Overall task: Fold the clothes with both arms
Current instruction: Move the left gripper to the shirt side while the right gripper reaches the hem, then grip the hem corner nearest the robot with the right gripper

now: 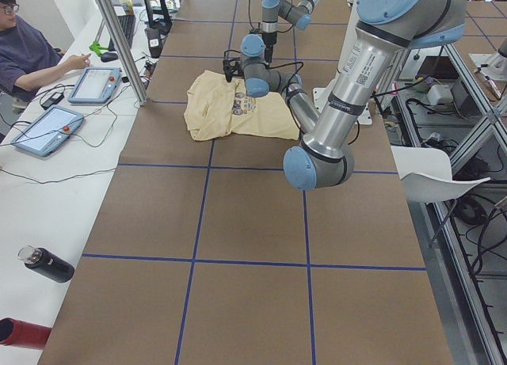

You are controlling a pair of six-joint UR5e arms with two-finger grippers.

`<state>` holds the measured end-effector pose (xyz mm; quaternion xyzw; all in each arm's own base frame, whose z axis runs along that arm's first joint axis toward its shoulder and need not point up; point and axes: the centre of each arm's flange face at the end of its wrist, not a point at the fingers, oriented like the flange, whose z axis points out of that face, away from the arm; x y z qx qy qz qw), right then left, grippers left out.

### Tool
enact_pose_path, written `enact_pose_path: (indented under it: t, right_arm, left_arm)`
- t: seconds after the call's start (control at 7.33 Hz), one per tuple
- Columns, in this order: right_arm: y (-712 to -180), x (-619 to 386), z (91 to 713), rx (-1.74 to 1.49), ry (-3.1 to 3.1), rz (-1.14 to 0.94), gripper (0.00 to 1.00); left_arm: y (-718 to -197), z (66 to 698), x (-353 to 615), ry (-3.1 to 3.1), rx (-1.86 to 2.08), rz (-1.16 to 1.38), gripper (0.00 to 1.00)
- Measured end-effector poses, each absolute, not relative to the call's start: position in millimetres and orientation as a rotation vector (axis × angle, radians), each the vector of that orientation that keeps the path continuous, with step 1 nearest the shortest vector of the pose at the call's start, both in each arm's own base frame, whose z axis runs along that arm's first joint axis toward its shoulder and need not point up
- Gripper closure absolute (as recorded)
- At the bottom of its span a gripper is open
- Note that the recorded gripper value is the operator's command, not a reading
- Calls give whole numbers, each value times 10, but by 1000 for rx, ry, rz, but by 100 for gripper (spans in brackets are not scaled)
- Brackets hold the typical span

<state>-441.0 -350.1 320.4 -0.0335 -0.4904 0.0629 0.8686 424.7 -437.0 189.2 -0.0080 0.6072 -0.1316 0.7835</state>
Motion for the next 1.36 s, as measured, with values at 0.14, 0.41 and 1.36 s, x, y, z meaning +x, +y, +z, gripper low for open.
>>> enact_pose_path:
  t: [0.14, 0.41, 1.36]
  right_arm:
    - [-3288, -4556, 3178, -78, -1026, 116, 0]
    - [-2926, -4836, 3245, -101, -1003, 68, 1]
    - [-2711, -4952, 3515, -146, -945, 40, 20]
  left_arm:
    - [-4262, 1874, 4132, 1307, -18, -285, 1]
    - [-4136, 1779, 4021, 1298, -20, -287, 1]
    - [-4071, 1676, 3995, 1312, -16, -276, 1]
